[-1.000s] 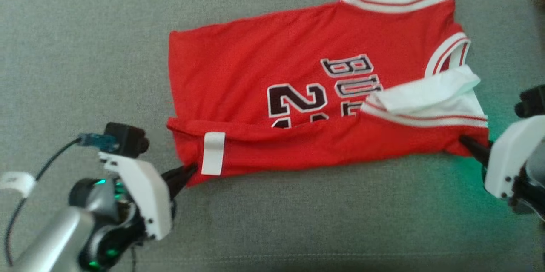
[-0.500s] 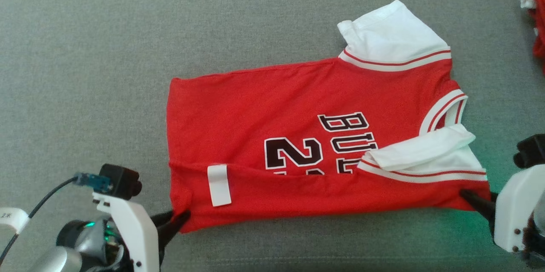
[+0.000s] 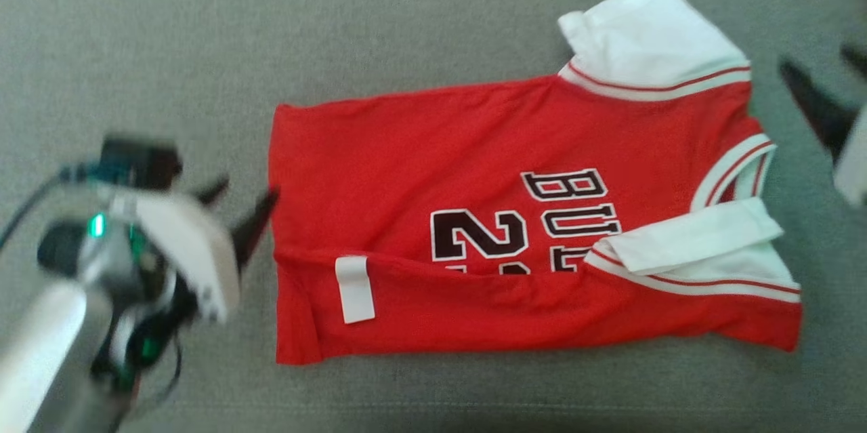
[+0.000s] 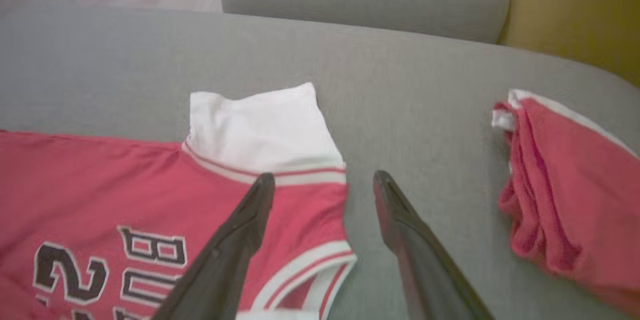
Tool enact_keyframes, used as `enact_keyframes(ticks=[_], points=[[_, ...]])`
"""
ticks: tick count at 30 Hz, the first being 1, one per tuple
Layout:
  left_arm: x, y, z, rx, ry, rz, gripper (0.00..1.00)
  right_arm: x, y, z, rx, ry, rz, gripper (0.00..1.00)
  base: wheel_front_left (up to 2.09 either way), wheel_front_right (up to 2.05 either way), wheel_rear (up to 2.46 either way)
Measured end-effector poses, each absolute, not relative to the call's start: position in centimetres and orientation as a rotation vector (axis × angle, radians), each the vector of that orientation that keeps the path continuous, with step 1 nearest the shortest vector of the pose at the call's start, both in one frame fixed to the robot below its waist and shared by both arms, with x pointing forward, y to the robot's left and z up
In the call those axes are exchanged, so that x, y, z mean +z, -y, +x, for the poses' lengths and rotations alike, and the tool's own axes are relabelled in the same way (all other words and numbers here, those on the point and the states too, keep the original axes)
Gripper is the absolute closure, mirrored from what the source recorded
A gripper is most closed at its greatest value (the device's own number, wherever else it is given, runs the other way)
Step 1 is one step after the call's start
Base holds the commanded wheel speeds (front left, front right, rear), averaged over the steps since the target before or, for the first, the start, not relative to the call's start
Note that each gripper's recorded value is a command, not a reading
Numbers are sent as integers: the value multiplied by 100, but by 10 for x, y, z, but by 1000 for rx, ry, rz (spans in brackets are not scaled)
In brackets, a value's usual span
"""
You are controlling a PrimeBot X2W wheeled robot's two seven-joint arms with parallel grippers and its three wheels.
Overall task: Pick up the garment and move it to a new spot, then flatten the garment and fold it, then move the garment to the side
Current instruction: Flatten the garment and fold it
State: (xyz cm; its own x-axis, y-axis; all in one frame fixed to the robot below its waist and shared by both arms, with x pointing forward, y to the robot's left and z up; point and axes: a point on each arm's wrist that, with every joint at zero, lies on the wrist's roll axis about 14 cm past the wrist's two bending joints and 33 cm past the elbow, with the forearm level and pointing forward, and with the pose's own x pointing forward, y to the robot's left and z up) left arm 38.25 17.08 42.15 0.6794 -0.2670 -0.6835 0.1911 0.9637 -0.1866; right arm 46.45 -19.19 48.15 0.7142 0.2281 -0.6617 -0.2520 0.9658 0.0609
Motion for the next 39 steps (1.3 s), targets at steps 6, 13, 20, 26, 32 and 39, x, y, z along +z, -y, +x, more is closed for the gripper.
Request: enact_keyframes(ticks=[6,13,20,26,32,39], points=[[416,-161,453,-251,-725,-64,0,449,162,537,291,-737,-128,0,0,0,0],[378,-165,456,-252,-828,-37,0,385,137,569,312,-873,-154,0,0,0,0],[372,-166,462,-267,-846,-36,0,369,124,577,335,-925,-156,0,0,0,0],[371,-156,467,-308,-852,-32,0,368,132,573,323,-939,-164,0,0,0,0],[368,-153,469,-330,-865,-19,0,368,136,574,317,-944,-161,0,0,0,0],[368,-143,473,-378,-879,-2,71,366,130,573,339,-953,-171,100,0,0,0]])
